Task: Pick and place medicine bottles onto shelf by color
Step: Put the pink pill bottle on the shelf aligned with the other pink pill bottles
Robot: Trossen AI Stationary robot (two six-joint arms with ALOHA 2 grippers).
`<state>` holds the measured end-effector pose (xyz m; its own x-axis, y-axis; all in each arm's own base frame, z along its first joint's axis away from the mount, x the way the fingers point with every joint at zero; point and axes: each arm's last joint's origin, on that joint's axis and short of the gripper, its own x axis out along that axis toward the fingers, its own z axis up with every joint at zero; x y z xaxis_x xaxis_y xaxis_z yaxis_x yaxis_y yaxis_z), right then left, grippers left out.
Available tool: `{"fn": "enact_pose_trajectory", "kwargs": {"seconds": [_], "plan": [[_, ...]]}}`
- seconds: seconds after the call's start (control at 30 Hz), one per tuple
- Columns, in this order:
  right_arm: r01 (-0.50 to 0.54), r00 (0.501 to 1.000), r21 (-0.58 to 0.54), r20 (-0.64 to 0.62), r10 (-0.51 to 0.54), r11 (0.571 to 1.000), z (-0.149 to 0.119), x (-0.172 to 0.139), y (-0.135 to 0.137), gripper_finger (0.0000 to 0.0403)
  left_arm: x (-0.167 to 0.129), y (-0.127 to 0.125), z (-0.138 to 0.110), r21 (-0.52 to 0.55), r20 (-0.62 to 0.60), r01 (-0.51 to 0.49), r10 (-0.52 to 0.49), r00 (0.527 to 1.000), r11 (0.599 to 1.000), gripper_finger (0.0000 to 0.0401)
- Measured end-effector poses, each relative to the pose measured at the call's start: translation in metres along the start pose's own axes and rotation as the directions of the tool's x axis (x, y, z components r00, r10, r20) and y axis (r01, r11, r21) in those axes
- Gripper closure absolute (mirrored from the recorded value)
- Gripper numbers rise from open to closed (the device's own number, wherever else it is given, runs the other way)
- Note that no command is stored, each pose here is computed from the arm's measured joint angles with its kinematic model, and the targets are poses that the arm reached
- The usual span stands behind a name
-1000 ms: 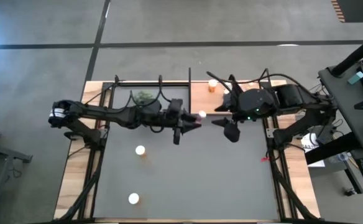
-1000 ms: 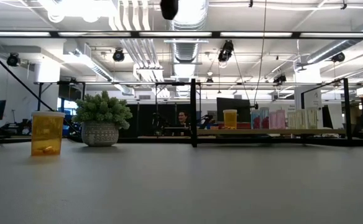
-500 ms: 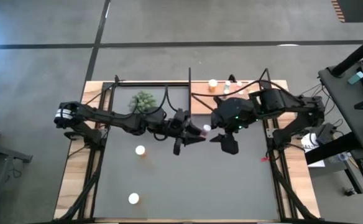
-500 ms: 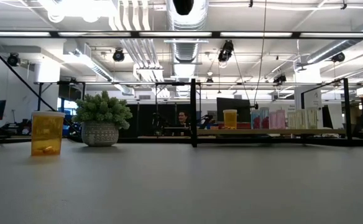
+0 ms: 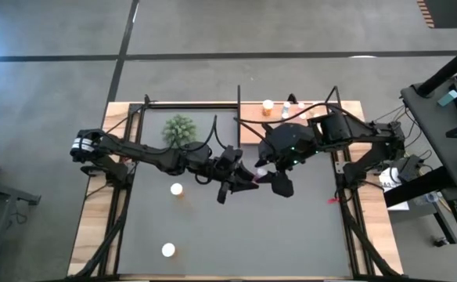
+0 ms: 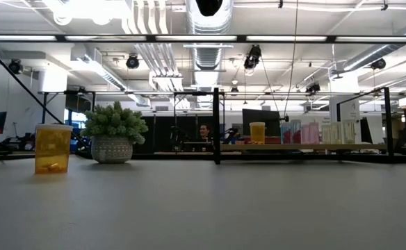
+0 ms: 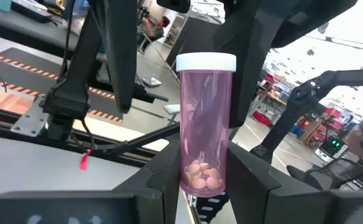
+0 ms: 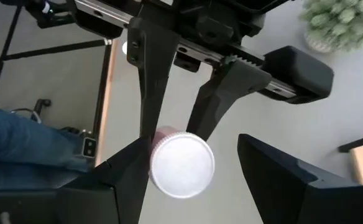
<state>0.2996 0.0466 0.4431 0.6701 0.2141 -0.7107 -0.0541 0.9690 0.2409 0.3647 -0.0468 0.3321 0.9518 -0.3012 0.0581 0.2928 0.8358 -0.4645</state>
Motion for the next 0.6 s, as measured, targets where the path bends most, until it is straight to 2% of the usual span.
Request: {"fn": "enact_pose_trajectory", "kwargs": {"seconds": [0.2,0.6], "plan": [[-0.024,1.0,0.007,-0.011,0.024,1.0,0.0004,0.0033,0.0006,0.0197,0.0004,-0.0018,-0.0015,0.0,-0.005,0.005,-0.005,1.0,1.0,0.0311],[-0.053,0.998,0.009,-0.018,0.053,0.999,0.0002,0.0031,0.0014,0.0292,0.0002,-0.0014,-0.0022,0.007,-0.005,0.001,-0.001,1.0,1.0,0.0311]]}}
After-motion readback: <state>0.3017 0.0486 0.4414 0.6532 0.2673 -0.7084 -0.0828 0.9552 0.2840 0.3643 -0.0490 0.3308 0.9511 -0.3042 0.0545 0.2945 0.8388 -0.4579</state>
